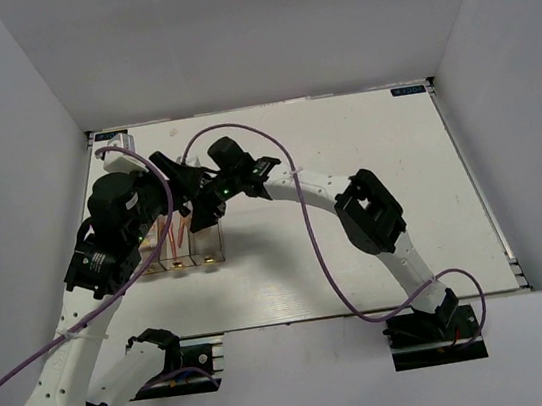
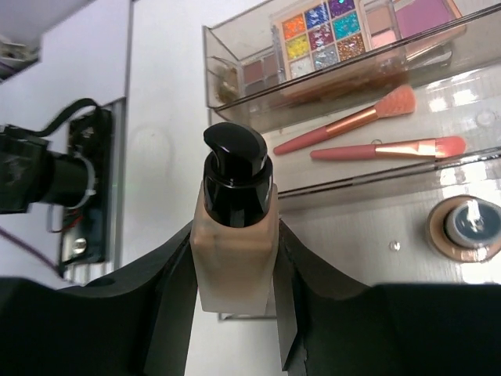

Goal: Organize the makeup

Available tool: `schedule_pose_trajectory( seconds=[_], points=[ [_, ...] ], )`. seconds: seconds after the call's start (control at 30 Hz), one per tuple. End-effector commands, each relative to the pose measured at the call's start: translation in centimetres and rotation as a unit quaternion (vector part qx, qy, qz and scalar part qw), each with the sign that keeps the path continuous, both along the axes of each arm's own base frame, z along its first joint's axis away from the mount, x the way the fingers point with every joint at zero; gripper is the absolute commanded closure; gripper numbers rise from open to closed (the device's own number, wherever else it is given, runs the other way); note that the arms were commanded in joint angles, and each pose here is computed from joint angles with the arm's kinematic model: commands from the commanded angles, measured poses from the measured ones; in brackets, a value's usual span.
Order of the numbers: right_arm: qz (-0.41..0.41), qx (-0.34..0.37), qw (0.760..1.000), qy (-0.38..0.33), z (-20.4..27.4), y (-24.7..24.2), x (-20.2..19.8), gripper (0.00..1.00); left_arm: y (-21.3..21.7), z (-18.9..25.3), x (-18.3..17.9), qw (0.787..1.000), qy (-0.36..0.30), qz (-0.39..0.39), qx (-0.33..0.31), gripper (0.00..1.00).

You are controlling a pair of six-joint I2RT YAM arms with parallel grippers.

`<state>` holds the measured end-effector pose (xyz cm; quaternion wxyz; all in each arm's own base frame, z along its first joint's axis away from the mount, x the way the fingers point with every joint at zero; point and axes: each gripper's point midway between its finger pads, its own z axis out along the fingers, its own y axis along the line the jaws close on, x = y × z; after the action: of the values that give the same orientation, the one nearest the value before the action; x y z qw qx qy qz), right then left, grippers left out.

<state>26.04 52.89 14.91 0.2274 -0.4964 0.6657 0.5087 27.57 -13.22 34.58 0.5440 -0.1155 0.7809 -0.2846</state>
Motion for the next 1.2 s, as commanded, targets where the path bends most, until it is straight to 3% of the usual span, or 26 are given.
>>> schedule_pose_trajectory(
  seconds=[0.0, 0.1, 0.2, 0.3, 0.37, 0.4, 0.5, 0.7, 0.87, 0.9, 1.0, 1.03, 1.17],
  points=[
    [-0.011, 0.009, 0.999, -0.051, -1.4, 1.9, 0.9, 0.99, -0.4, 1.1, -0.3, 1.0, -0.014, -0.011, -0.011, 0.25],
    [-0.018, 0.001, 0.998, -0.064, -2.6, 2.5, 1.0, 0.91, -0.4, 1.0, -0.4, 1.0, -0.012, -0.01, -0.012, 0.26],
    [-0.024, 0.0, 0.997, -0.069, -2.5, 2.6, 1.2, 0.77, -0.2, 1.0, -0.5, 1.0, -0.01, -0.007, -0.01, 0.25],
    [-0.023, -0.005, 0.996, -0.082, -2.7, 2.4, 1.5, 0.51, -0.1, 0.9, -0.7, 1.0, -0.011, -0.005, -0.013, 0.25],
    [-0.025, -0.006, 0.996, -0.083, -2.4, 2.1, 1.6, 0.43, -0.1, 0.9, -0.7, 1.0, -0.011, -0.006, -0.015, 0.25],
    [-0.025, -0.007, 0.996, -0.084, -2.4, 2.0, 1.6, 0.34, -0.1, 0.9, -0.7, 1.0, -0.01, -0.006, -0.016, 0.26],
    [-0.016, -0.003, 0.996, -0.09, -1.6, 1.6, 1.1, 0.23, -0.2, 1.0, -0.7, 1.0, -0.01, -0.007, -0.016, 0.25],
    [0.003, 0.01, 0.993, -0.117, 2.3, 0.3, 0.6, 0.21, -0.6, 1.2, -1.0, 0.999, -0.011, -0.022, -0.021, 0.25],
    [-0.026, 0.02, 0.977, -0.211, 7.5, -3.6, 2.0, 0.17, -1.0, 1.6, -1.2, 0.999, -0.019, -0.031, -0.03, 0.21],
    [-0.048, 0.026, 0.972, -0.229, 9.5, -4.9, 2.6, 0.12, -1.0, 1.8, -1.1, 0.999, -0.021, -0.031, -0.031, 0.2],
    [-0.138, -0.032, 0.961, -0.239, 8.2, -8.9, 6.0, 0.11, -1.9, 1.8, -1.3, 0.998, -0.019, -0.054, -0.038, 0.18],
    [-0.201, -0.066, 0.944, -0.253, 8.6, -11.6, 8.3, 0.11, -2.0, 1.5, -1.2, 0.998, -0.015, -0.057, -0.039, 0.17],
    [-0.271, -0.157, 0.921, -0.23, 6.7, -18.1, 10.8, 0.11, -3.3, 0.5, -1.2, 0.995, -0.008, -0.088, -0.043, 0.15]
  ],
)
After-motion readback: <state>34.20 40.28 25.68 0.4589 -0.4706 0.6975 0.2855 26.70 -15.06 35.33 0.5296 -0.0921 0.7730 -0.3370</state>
